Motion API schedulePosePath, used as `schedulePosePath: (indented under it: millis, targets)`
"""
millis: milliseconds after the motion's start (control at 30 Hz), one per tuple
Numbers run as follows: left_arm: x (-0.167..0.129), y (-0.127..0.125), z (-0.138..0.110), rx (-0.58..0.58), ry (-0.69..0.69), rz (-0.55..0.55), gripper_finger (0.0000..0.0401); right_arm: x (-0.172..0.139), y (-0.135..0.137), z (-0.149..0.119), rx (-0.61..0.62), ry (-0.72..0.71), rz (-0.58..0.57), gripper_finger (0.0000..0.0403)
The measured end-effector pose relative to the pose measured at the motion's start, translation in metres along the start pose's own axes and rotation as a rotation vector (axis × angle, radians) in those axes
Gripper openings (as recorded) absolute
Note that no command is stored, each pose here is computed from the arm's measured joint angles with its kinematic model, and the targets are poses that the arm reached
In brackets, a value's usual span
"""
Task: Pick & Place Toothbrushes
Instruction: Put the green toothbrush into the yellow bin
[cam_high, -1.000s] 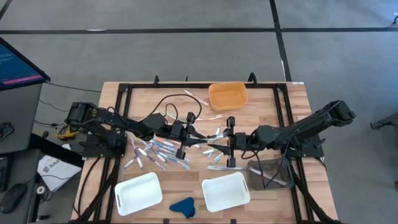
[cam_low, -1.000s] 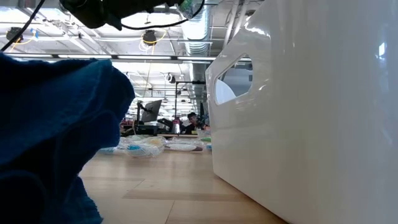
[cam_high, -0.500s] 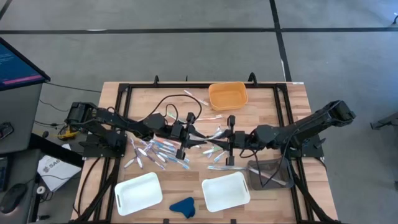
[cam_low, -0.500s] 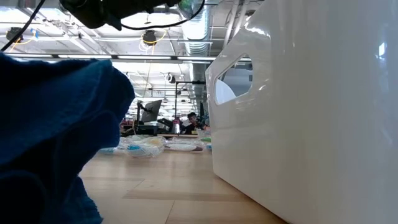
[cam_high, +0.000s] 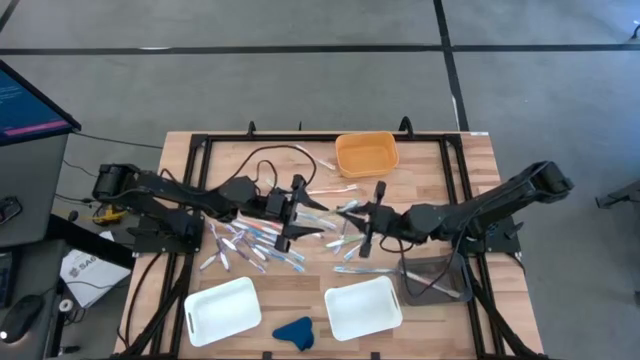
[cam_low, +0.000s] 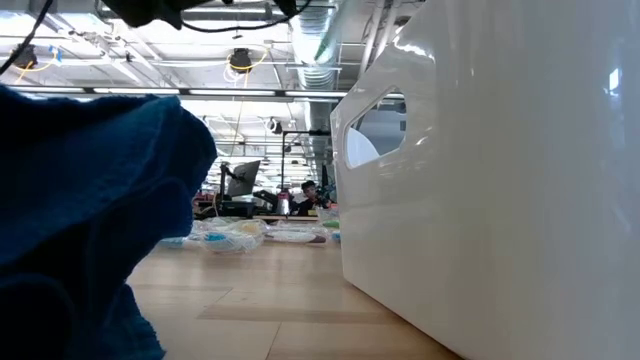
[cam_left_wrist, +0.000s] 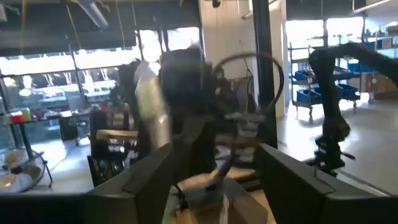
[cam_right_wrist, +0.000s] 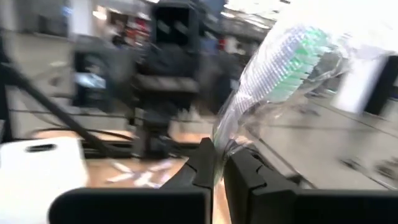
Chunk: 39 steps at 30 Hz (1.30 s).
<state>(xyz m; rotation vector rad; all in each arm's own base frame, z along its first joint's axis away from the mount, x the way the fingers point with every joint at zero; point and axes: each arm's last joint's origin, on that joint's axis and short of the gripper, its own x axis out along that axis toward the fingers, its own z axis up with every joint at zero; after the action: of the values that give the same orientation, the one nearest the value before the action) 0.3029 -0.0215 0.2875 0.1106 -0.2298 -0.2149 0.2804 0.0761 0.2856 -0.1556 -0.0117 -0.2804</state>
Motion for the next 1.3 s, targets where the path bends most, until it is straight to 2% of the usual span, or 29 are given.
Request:
schedulePosePath:
  millis: [167, 367, 467, 733, 900, 1067, 1300]
  targets:
    - [-0.001, -0.003, 0.003, -0.004, 0.001, 0.0, 0.023, -0.002, -0.02, 0.0, -0.05, 0.085, -0.173, 0.0005]
    - [-0.001, -0.003, 0.002, -0.009, 0.007, -0.001, 0.0222, 0.001, -0.061, -0.004, -0.044, 0.181, -0.309, 0.0005]
    - [-0.001, -0.003, 0.002, -0.009, 0.006, -0.001, 0.022, 0.006, -0.085, -0.01, -0.036, 0.227, -0.339, 0.0005]
    - [-0.001, -0.004, -0.002, -0.008, 0.047, -0.005, 0.022, 0.027, -0.159, -0.033, 0.015, 0.431, -0.305, 0.0005]
    - [-0.009, -0.004, 0.004, 0.039, 0.116, -0.014, 0.0217, 0.037, -0.197, -0.045, 0.028, 0.572, -0.282, 0.0005]
    - [-0.02, -0.004, 0.019, 0.061, 0.135, -0.018, 0.0214, 0.046, -0.22, -0.055, -0.046, 0.736, -0.264, 0.0005]
    - [-0.03, -0.006, 0.026, 0.06, 0.132, -0.023, 0.0214, 0.062, -0.231, -0.07, -0.171, 0.929, -0.178, 0.0005]
